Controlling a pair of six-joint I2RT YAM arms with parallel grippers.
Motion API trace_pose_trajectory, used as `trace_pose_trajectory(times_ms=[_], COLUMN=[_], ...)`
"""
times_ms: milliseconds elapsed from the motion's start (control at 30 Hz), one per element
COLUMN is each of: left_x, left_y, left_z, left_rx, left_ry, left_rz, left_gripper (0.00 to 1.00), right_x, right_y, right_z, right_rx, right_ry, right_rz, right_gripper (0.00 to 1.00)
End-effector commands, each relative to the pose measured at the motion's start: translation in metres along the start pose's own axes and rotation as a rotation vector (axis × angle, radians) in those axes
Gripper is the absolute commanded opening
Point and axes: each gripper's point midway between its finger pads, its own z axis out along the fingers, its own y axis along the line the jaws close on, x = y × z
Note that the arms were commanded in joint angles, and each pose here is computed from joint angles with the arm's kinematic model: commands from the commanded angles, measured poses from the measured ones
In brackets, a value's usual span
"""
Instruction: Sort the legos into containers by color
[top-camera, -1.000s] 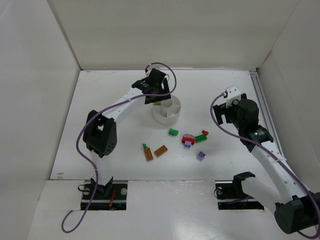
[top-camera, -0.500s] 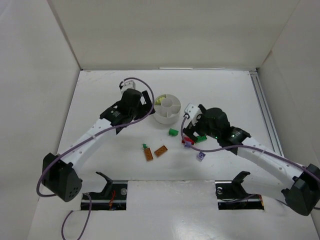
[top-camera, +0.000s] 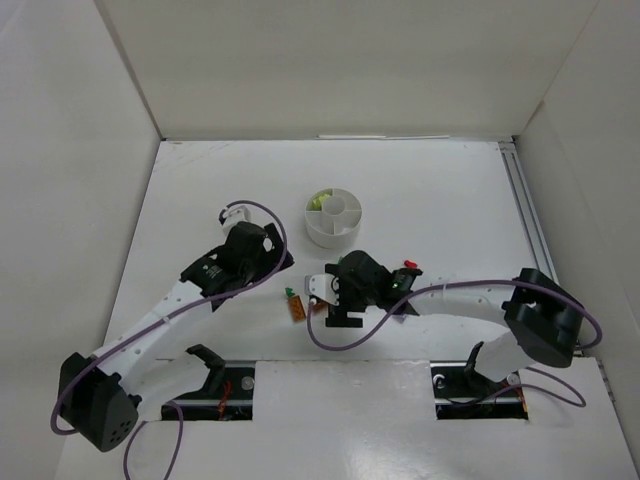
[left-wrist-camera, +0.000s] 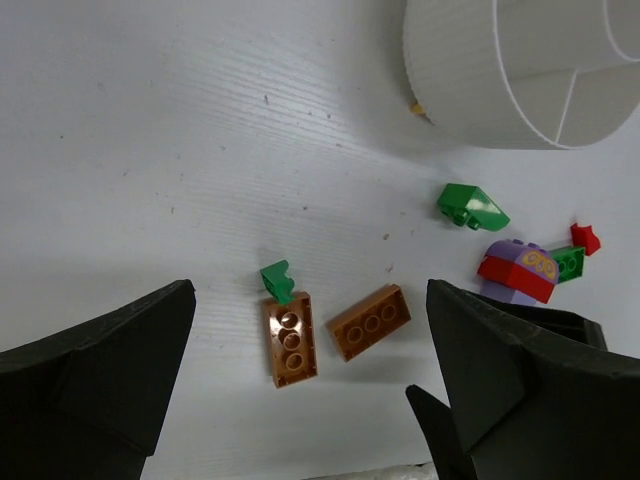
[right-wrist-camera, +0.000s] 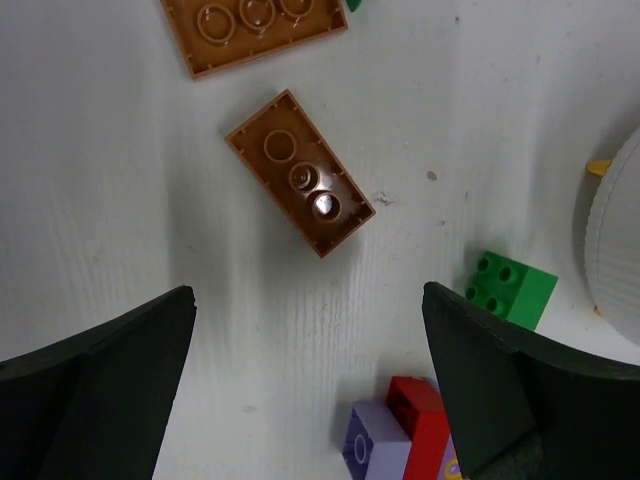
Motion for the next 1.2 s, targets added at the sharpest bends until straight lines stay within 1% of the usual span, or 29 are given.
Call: trace_pose_trajectory(times_ms=[0, 100, 167, 267, 367, 433, 467, 500, 567, 600, 733, 800, 867, 900, 967, 1033, 1167], left_x=[-0.002, 0.0, -0.005, -0.002, -0.003, -0.003, -0.003, -0.003, -0.003, -0.005, -0.005, -0.004, -0.006, -0.006, -0.006, -0.007, -0.007], left_y=[-0.001, 0.007, 0.009, 0.015, 0.014, 0.014, 0.014, 0.014, 0.014, 0.016, 0.016, 0.014, 0.014, 0.013, 0.013, 0.013, 0.013], left_z=[-0.01, -0.01, -0.011, -0.01, -0.011, -0.011, -0.011, -0.011, -0.011, -0.011, -0.011, -0.013, -0.014, -0.015, -0.015, -0.016, -0.016], left_rx=[0.028, 0.0, -0.008, -0.031, -0.024, -0.024, -0.024, -0.024, -0.024, -0.029, -0.03, -0.017, -0.01, -0.01, -0.01, -0.003, -0.003], left_ry=[-0.022, -0.028, -0.055, -0.048, -0.054, -0.054, -0.054, -0.054, -0.054, -0.058, -0.057, -0.056, -0.061, -0.061, -0.061, -0.067, -0.067], left_rz=[-0.04, -0.036, -0.039, -0.042, -0.045, -0.045, -0.045, -0.045, -0.045, -0.051, -0.04, -0.043, -0.045, -0.045, -0.045, -0.047, -0.047], left_gripper=[1.0, 1.0, 1.0, 1.0, 1.0, 1.0, 1.0, 1.0, 1.0, 1.0, 1.0, 1.0, 1.0, 1.0, 1.0, 1.0, 1.0], right_x=[-0.052, -0.053, -0.047, -0.047, -0.05, -0.049, -0.043, -0.042, -0.041, -0.033, -0.028, -0.033, -0.031, -0.029, -0.027, -0.023, -0.014], right_y=[-0.027, -0.03, -0.03, -0.027, -0.019, -0.015, -0.011, -0.009, -0.007, -0.002, 0.004, 0.01, 0.014, 0.017, 0.017, 0.014, 0.013], right_z=[-0.001, 0.012, 0.024, 0.038, 0.045, 0.048, 0.05, 0.053, 0.056, 0.061, 0.07, 0.07, 0.071, 0.074, 0.072, 0.069, 0.064], right_rx=[0.052, 0.04, 0.024, -0.014, -0.07, -0.1, -0.12, -0.137, -0.153, -0.172, -0.224, -0.268, -0.29, -0.305, -0.319, -0.323, -0.303], right_ry=[-0.143, -0.124, -0.098, -0.087, -0.107, -0.104, -0.079, -0.075, -0.071, -0.047, -0.022, -0.041, -0.037, -0.036, -0.037, -0.044, -0.015], right_rz=[-0.09, -0.116, -0.15, -0.165, -0.189, -0.195, -0.197, -0.195, -0.202, -0.196, -0.196, -0.201, -0.204, -0.201, -0.188, -0.16, -0.104], right_gripper=[1.0, 1.0, 1.0, 1.0, 1.0, 0.95, 0.94, 0.94, 0.91, 0.88, 0.79, 0.69, 0.61, 0.55, 0.5, 0.5, 0.61])
